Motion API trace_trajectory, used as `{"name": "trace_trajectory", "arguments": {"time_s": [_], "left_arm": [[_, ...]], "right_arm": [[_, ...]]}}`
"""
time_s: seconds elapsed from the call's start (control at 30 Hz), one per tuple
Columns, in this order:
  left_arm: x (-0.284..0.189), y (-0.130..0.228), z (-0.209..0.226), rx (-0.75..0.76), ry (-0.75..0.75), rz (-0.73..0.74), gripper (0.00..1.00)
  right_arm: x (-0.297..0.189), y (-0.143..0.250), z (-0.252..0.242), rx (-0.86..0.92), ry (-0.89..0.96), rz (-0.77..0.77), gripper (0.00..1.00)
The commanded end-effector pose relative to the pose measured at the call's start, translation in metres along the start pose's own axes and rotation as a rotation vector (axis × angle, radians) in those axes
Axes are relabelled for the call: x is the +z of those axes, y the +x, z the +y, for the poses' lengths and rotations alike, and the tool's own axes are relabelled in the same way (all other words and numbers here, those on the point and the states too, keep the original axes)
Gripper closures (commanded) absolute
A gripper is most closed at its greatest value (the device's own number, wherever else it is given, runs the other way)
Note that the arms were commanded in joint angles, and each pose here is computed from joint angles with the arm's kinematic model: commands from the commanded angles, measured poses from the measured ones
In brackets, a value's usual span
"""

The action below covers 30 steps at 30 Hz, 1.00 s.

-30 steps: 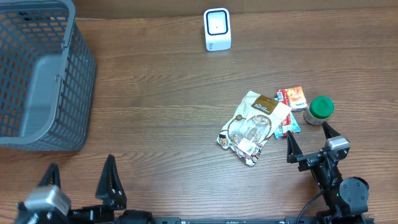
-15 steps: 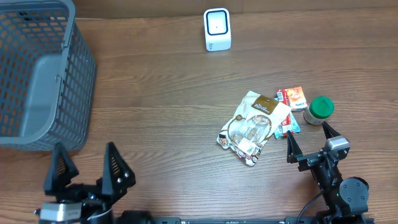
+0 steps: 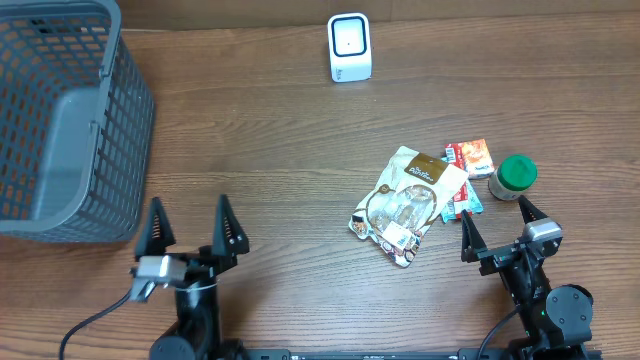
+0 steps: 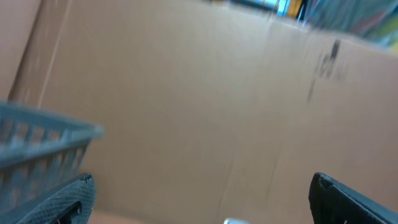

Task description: Scan the item barcode

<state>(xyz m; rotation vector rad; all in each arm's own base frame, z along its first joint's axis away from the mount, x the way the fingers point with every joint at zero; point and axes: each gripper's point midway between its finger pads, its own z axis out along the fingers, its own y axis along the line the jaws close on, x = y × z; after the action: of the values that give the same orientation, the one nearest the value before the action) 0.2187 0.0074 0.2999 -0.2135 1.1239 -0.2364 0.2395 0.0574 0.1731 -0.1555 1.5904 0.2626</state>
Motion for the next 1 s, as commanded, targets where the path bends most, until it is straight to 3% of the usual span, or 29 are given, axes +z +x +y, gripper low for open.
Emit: {"name": "trace_trajectory", "arguments": {"time_s": [0.0, 0.47, 0.6, 0.97], "left_arm": [[-0.003, 0.024, 0.007, -0.008, -0.007, 0.043, 0.00], [-0.031, 0.128, 0.037, 0.131, -0.088, 0.457, 0.00], [-0.036, 0.138, 0.034, 0.219, -0.040, 0.509, 0.00], [-0.036, 0.138, 0.034, 0.222, -0.040, 0.510, 0.00]], "right_arm": [[0.000, 0.002, 0.000, -0.008, -0.003, -0.003, 0.00], [0.000, 0.002, 0.000, -0.007, -0.002, -0.003, 0.00], [0.000, 0.002, 0.000, -0.008, -0.003, -0.003, 0.00], [0.000, 0.002, 0.000, -0.007, -0.002, -0.003, 0.00]]}}
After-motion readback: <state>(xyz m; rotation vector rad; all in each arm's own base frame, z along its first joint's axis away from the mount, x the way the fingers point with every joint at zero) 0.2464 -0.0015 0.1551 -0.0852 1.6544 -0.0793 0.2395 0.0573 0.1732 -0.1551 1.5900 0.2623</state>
